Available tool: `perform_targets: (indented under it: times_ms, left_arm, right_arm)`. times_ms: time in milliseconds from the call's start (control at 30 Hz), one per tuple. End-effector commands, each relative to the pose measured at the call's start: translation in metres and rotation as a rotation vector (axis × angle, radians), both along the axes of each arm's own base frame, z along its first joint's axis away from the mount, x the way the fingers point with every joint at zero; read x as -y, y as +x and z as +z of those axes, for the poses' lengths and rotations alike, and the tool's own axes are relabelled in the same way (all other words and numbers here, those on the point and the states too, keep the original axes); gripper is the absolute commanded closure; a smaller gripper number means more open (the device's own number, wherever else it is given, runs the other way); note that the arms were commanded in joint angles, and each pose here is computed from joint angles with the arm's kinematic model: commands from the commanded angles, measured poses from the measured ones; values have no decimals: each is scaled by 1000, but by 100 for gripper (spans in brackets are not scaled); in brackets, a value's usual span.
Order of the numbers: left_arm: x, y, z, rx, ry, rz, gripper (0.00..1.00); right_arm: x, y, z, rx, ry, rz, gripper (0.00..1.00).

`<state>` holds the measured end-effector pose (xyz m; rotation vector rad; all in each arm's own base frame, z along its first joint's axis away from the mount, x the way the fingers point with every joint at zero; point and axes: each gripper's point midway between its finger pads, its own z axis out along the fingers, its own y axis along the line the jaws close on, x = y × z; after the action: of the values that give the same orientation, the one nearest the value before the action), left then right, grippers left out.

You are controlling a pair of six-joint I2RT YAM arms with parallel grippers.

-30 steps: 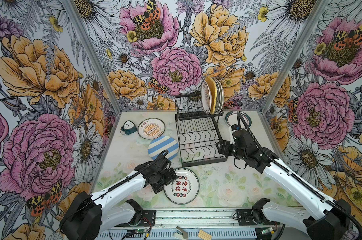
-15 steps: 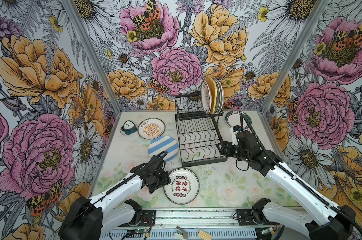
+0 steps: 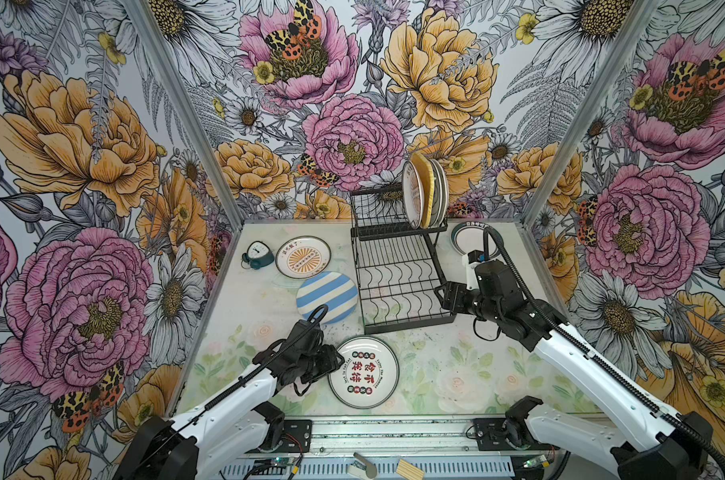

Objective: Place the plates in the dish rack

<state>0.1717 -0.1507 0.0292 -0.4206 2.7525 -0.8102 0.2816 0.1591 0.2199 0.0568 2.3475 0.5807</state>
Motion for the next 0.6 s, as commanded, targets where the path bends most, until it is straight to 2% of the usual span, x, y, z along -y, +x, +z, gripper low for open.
perform_targets:
  times_ms: [0, 300, 367, 567]
  left_arm:
    - [-9, -19, -23, -79, 18, 12, 46]
    - [-3, -28, -28, -82, -25, -20, 63]
    - [-2, -30, -29, -88, -29, -23, 65]
    - [4, -31, -27, -88, -55, -44, 78]
  right_arm:
    - [-2, 4, 11, 24, 11, 19, 28]
    - [-4, 7, 11, 21, 15, 34, 28]
    - [-3, 8, 11, 20, 15, 34, 28]
    - [-3, 9, 11, 19, 14, 40, 28]
